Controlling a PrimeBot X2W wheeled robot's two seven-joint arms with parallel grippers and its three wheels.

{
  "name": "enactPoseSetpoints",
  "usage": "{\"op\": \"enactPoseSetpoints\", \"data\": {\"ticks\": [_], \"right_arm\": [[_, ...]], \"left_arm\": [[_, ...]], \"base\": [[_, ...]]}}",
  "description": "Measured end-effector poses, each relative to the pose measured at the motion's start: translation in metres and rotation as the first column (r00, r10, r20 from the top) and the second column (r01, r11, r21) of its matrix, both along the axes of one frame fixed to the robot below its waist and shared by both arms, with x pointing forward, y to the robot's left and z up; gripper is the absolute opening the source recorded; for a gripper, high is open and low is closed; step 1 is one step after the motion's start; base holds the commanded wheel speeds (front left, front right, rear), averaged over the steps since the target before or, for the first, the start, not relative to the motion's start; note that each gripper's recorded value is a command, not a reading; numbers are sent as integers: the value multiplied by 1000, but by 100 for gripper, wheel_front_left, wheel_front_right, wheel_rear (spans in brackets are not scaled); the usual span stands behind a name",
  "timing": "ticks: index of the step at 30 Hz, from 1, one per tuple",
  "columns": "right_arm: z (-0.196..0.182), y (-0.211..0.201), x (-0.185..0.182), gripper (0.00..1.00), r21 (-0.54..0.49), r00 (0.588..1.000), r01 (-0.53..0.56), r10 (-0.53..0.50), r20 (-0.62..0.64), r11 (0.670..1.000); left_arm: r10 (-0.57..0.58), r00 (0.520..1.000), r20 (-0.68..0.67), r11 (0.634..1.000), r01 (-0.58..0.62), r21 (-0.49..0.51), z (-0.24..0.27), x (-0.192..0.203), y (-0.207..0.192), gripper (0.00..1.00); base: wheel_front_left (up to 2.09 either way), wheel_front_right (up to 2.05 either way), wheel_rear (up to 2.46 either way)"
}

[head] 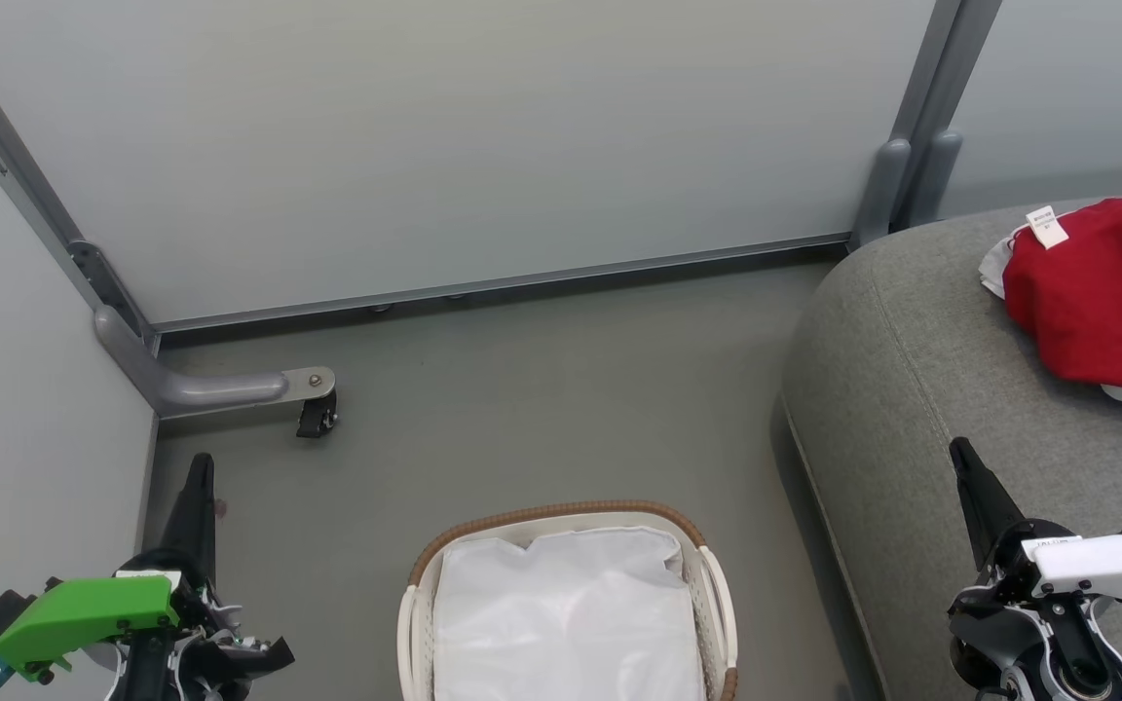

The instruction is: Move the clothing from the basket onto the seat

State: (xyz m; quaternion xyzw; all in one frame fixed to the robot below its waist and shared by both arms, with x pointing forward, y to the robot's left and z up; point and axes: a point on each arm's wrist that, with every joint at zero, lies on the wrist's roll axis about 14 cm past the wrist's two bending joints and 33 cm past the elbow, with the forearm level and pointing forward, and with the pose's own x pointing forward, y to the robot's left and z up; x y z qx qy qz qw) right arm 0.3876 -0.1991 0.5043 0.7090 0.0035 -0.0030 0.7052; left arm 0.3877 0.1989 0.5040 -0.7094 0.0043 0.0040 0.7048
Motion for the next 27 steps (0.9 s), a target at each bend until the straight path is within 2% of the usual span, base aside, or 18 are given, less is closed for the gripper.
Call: {"op": "enactPoseSetpoints", "data": {"ticks": [27], "right_arm": [[0, 0, 0, 0, 0, 1000, 0, 0, 0, 1000]], "left_arm": [[0, 1000, 0, 1000, 0, 0, 0, 0, 0, 0]], "base": [[0, 0, 0]]}}
